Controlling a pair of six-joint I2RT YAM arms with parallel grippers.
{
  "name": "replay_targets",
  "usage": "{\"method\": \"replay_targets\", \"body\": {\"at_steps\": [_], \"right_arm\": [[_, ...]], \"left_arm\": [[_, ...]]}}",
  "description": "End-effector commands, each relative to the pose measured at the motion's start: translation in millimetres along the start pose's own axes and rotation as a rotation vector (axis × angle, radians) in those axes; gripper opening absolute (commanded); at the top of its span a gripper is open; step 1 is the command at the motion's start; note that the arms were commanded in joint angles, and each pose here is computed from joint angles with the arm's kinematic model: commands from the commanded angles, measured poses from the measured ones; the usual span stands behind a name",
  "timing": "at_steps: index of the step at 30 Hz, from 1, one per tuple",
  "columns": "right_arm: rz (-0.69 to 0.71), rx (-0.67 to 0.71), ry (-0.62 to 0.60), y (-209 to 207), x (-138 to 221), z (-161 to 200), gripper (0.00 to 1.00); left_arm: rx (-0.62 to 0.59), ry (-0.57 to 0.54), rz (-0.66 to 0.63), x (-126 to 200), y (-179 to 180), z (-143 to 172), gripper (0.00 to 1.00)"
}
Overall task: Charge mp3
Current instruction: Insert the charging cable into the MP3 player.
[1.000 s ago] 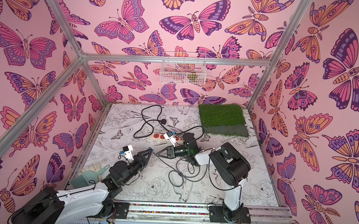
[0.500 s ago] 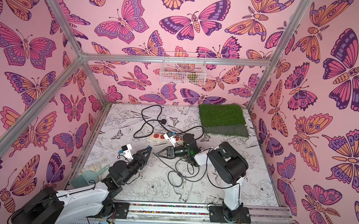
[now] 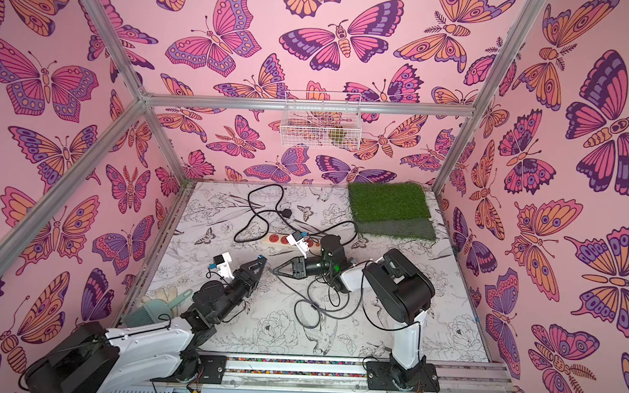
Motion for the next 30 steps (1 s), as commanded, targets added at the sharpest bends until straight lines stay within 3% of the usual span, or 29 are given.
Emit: {"method": "replay_targets", "body": {"at_steps": [1, 30], "right_arm": [[-0.028, 0.018, 0.006, 3.4, -5.8, -2.9, 0.0], [-0.013, 0.015, 0.009, -5.7, -9.9, -5.9, 0.0]], "left_arm": [[0.005, 0.009, 0.059, -2.1, -13.3, 2.2, 0.0], [0.017, 0.014, 0.056, 4.8, -13.2, 3.7, 0.0]]}}
Point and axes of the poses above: each gripper's point midway between its finger pads, its own x axis back along the fingers, its own y axis along the line the jaws close on, z = x × y, the point moved 2 cm from there along x, back along the fingers, and after that the axes turned 5 degrees about x, right-handed, at the moved point
